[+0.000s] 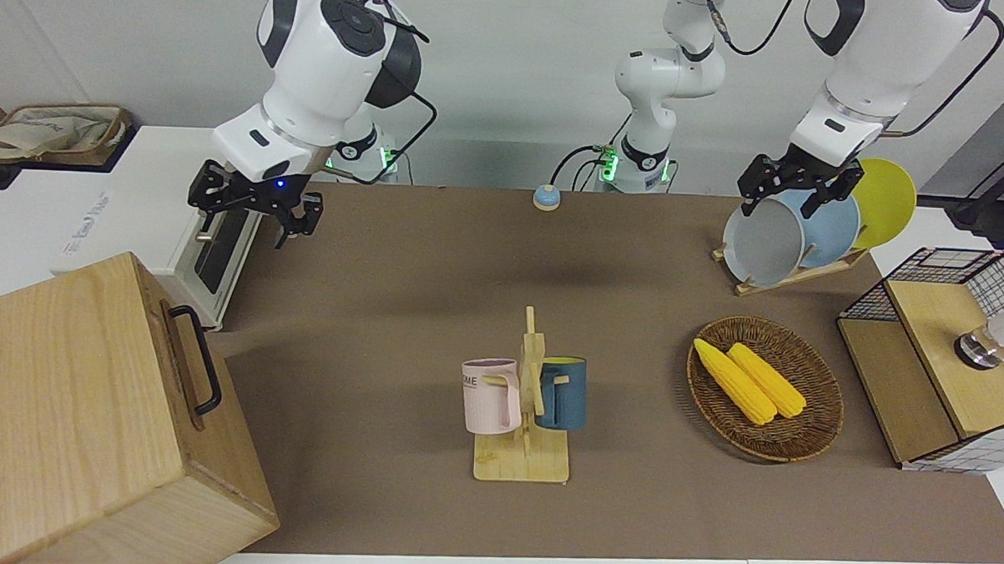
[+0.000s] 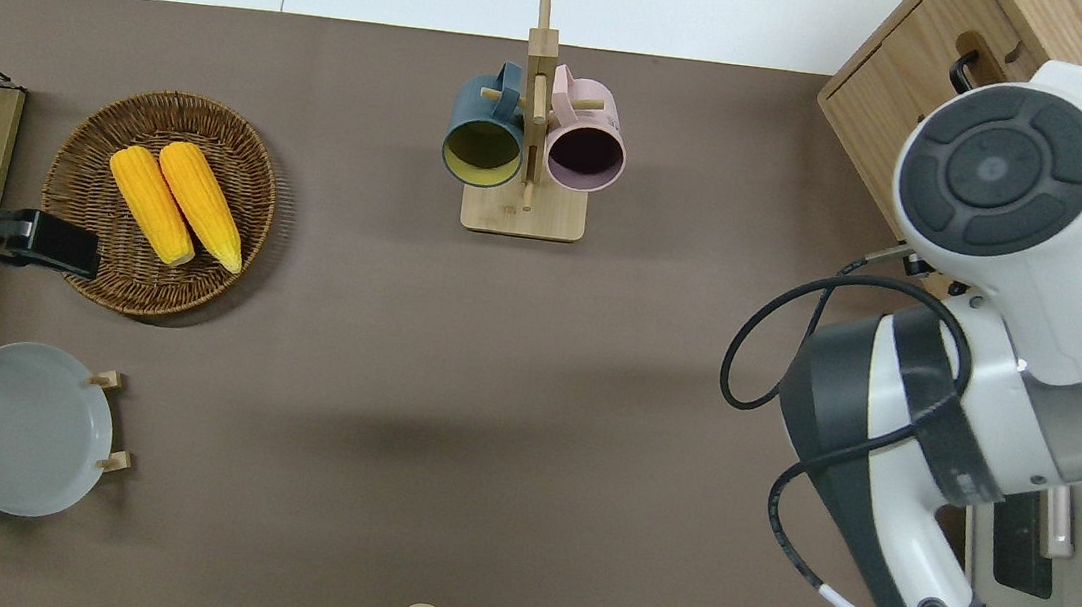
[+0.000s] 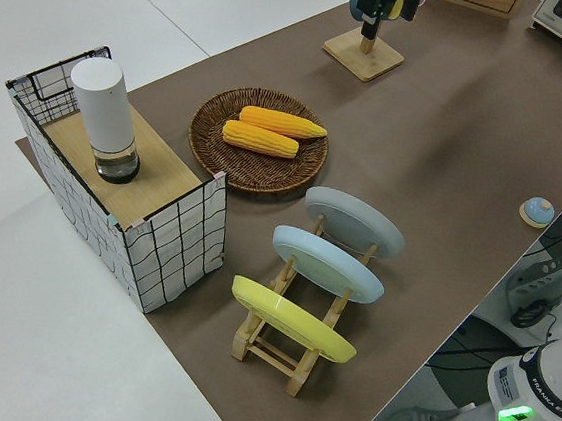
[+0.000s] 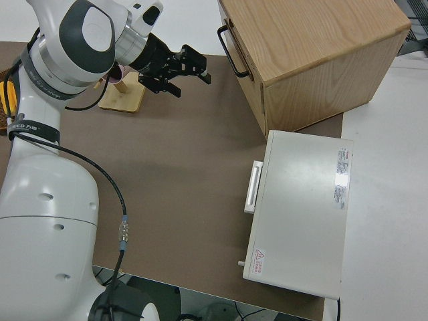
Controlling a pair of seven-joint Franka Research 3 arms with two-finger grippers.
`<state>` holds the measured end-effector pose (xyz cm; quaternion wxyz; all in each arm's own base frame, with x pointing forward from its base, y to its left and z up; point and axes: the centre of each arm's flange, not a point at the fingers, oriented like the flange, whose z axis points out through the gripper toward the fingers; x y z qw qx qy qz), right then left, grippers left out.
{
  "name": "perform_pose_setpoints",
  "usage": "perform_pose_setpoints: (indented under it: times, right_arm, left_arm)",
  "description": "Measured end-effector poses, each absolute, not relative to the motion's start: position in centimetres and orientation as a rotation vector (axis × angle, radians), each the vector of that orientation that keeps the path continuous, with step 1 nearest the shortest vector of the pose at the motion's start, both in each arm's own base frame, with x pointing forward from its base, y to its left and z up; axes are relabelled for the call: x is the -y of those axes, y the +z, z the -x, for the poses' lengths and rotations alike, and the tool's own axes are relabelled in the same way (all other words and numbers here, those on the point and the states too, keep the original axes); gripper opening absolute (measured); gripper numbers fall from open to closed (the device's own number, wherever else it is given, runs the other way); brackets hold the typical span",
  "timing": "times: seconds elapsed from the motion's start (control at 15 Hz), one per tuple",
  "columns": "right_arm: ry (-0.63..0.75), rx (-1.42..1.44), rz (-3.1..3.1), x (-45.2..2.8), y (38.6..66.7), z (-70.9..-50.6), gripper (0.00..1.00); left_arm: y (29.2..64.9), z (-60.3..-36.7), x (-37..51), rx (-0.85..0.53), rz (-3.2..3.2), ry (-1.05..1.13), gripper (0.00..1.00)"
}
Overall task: Slide drawer open with right arm
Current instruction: 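Reach the right gripper up to the black drawer handle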
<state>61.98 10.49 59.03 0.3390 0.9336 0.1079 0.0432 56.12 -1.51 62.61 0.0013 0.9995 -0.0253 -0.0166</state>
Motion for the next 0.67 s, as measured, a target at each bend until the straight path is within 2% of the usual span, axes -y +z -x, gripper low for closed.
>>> perform_pose_setpoints:
  times: [0.2, 0.67]
  right_arm:
    - [0.168, -0.305, -2.317, -11.4, 57.7, -63.2, 0.98]
    - [0.274, -0.370, -2.047, -15.3, 51.8, -64.9, 0.98]
  left_arm:
    - [62.6, -56.1, 1.5, 0.079, -3.138, -0.052, 1.00]
    - [62.6, -56.1, 1.5, 0.079, -3.138, -0.052, 1.00]
